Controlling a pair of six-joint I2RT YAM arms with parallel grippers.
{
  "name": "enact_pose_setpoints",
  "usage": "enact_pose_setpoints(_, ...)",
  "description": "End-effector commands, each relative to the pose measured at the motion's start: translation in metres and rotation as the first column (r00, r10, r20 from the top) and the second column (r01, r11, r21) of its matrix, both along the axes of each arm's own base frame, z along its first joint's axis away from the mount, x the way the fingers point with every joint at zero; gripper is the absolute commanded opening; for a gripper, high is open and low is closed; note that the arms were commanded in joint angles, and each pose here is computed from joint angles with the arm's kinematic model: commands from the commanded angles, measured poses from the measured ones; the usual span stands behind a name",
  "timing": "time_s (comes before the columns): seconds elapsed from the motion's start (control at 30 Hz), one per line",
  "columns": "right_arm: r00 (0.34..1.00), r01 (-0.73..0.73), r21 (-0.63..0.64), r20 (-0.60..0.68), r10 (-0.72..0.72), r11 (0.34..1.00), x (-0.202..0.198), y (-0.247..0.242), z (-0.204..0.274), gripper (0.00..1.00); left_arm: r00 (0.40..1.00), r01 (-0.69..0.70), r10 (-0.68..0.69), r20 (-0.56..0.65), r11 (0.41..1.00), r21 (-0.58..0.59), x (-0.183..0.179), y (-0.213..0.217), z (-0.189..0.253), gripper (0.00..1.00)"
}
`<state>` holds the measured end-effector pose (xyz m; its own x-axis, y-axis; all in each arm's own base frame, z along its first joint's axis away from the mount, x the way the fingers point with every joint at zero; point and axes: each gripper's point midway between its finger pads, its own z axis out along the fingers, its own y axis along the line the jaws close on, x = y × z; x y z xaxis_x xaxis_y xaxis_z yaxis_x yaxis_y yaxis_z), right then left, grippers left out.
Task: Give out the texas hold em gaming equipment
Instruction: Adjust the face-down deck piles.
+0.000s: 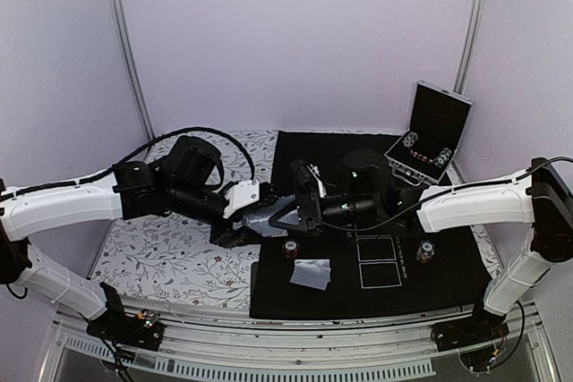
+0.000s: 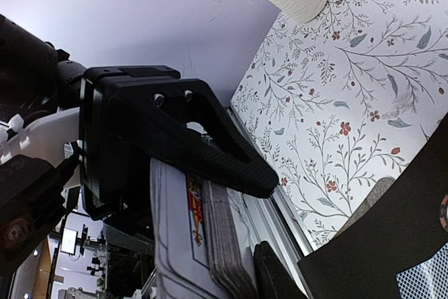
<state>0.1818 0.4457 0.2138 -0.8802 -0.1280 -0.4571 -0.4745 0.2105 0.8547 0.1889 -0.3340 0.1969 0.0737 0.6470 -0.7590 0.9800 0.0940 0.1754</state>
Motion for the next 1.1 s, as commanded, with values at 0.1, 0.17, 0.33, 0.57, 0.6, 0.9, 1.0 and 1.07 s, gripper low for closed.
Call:
enact_pose_setpoints(0.1,0.999,-0.029,0.015,0.031,0.029,0.999,-0.011,0.000,0.017,0.33,0.999,-0.024,0.025,0.020,0.999,-0.030,0.007,-0.004,0.014,0.58)
enact_pose_setpoints(0.17,0.999,-0.030,0.016,0.034,0.030,0.999,-0.011,0.001,0.017,0.33,1.000,-0.023,0.023,0.016,0.999,-0.028,0.007,-0.004,0.013,0.58)
enact_pose_setpoints(0.33,0.998,-0.031,0.023,0.047,0.030,0.999,-0.010,0.001,0.022,0.35,1.000,-0.018,0.018,0.004,0.999,-0.028,0.006,-0.005,0.011,0.58)
enact_pose_setpoints(0.57,0.998,-0.015,0.006,0.054,0.014,1.000,-0.008,-0.001,0.021,0.37,1.000,-0.014,0.014,0.000,1.000,-0.025,0.005,-0.005,0.010,0.58)
enact_pose_setpoints(0.6,0.998,-0.008,0.000,0.056,0.008,1.000,-0.008,-0.002,0.022,0.38,1.000,-0.014,0.014,0.000,1.000,-0.025,0.005,-0.005,0.010,0.58)
enact_pose_setpoints(0.9,0.997,0.019,-0.012,0.069,-0.018,1.000,-0.004,-0.005,0.026,0.39,0.998,0.025,-0.029,-0.061,0.997,-0.066,-0.005,-0.013,0.015,0.58)
enact_pose_setpoints(1.0,0.997,0.034,-0.011,0.072,-0.034,0.999,-0.003,-0.008,0.031,0.37,0.998,0.016,-0.021,-0.067,0.997,-0.074,-0.004,-0.014,0.018,0.58)
enact_pose_setpoints(1.07,0.996,0.052,-0.019,0.074,-0.050,0.998,-0.001,-0.010,0.032,0.37,0.998,0.014,-0.019,-0.068,0.997,-0.077,-0.004,-0.014,0.018,0.58)
